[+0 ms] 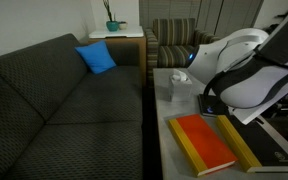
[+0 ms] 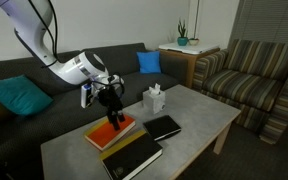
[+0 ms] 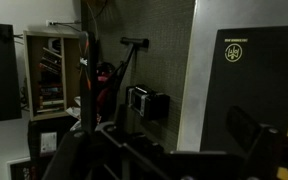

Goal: Close the open black book

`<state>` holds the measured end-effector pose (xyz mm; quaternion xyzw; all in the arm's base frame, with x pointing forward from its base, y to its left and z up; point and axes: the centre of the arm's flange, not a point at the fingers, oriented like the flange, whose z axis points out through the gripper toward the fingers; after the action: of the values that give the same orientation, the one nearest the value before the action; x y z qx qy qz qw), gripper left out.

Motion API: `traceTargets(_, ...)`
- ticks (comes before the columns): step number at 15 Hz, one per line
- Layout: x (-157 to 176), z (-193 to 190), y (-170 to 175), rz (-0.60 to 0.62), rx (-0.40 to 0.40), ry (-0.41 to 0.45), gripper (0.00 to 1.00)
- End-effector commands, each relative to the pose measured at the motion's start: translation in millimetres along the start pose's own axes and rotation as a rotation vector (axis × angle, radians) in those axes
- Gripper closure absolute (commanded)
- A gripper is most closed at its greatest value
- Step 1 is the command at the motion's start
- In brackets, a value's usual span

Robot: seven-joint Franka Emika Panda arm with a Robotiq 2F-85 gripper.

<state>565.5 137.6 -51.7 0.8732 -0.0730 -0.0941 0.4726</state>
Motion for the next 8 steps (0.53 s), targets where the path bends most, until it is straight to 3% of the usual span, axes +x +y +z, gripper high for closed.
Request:
traceTargets(1, -18, 18, 9, 0.005, 0.069, -0.034, 0.00)
traceTargets(8, -11, -13, 35, 0.030, 0.253, 0.141, 0.00)
